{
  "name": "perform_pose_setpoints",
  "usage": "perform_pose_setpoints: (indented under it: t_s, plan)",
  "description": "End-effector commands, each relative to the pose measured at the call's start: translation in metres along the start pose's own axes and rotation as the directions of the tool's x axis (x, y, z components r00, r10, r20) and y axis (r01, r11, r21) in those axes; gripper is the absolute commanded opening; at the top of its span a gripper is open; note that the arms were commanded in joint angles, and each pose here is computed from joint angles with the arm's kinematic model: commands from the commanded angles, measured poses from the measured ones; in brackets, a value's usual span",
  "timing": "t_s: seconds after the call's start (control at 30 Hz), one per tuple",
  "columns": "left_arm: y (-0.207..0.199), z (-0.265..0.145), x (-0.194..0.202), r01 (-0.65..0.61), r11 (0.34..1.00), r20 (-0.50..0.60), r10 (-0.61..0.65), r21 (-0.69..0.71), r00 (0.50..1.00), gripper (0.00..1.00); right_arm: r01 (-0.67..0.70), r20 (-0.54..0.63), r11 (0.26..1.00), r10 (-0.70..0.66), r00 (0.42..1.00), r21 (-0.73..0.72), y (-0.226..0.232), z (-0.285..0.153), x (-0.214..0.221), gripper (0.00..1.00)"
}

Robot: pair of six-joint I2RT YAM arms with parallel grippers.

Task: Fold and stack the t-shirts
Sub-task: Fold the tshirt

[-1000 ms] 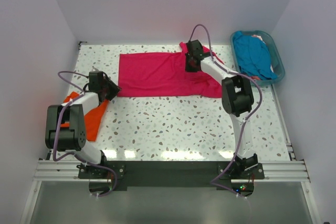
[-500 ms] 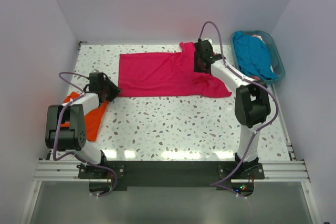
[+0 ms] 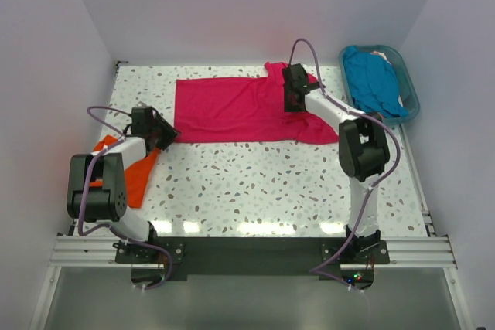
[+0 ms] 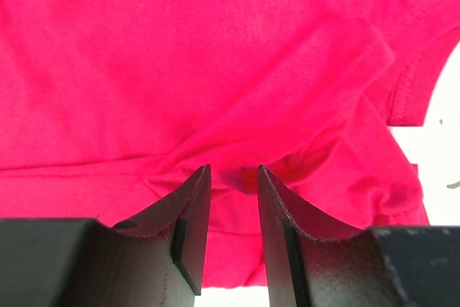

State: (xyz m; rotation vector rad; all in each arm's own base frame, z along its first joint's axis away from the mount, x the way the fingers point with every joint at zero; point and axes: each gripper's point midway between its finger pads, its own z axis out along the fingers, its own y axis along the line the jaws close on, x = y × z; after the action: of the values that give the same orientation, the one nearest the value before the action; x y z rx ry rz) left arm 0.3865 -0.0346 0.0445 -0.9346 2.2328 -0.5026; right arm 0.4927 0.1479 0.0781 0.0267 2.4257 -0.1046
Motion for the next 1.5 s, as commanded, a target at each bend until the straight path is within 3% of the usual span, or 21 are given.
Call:
perform_pose_setpoints:
  t_s: [0.0,0.2,0.43,0.57,1.03,1.17,1.33,1.47]
  plan:
    - [-0.008,0.001,-0.006,-0.033,0.999,0.023,0.032,0.033,0.999,0.42,0.006,0.022,1.000,-0.006,1.000,0.011,-0.001,0.000,-0.015,0.35]
    - [-0.008,0.002,-0.005,-0.033,0.999,0.020,0.032,0.034,0.999,0.42,0.010,0.010,1.000,-0.010,1.000,0.011,0.000,0.005,-0.011,0.28]
    - [-0.007,0.003,-0.003,-0.030,0.999,0.014,0.030,0.031,0.999,0.42,0.006,0.021,1.000,-0.006,1.000,-0.007,0.006,0.007,-0.019,0.06]
    - [-0.007,0.003,-0.003,-0.032,0.999,0.012,0.031,0.031,0.999,0.42,0.011,0.024,1.000,-0.011,1.000,-0.007,0.007,0.008,-0.025,0.00]
    - [-0.006,0.006,-0.001,-0.027,0.999,0.003,0.027,0.027,1.000,0.41,0.056,0.087,0.995,-0.048,0.995,-0.086,0.032,0.017,-0.049,0.00]
    - [-0.005,0.006,-0.001,-0.029,0.999,0.003,0.029,0.027,1.000,0.41,0.063,0.060,0.997,-0.060,0.996,-0.049,0.027,0.022,-0.043,0.00]
    - [-0.005,0.007,0.000,-0.031,0.999,0.001,0.031,0.031,1.000,0.42,0.052,0.073,0.999,-0.053,0.996,0.006,0.012,0.013,-0.036,0.18]
    - [-0.005,0.008,0.002,-0.030,0.999,-0.004,0.030,0.034,1.000,0.42,0.045,0.088,0.998,-0.048,0.995,0.032,0.003,0.001,-0.036,0.25]
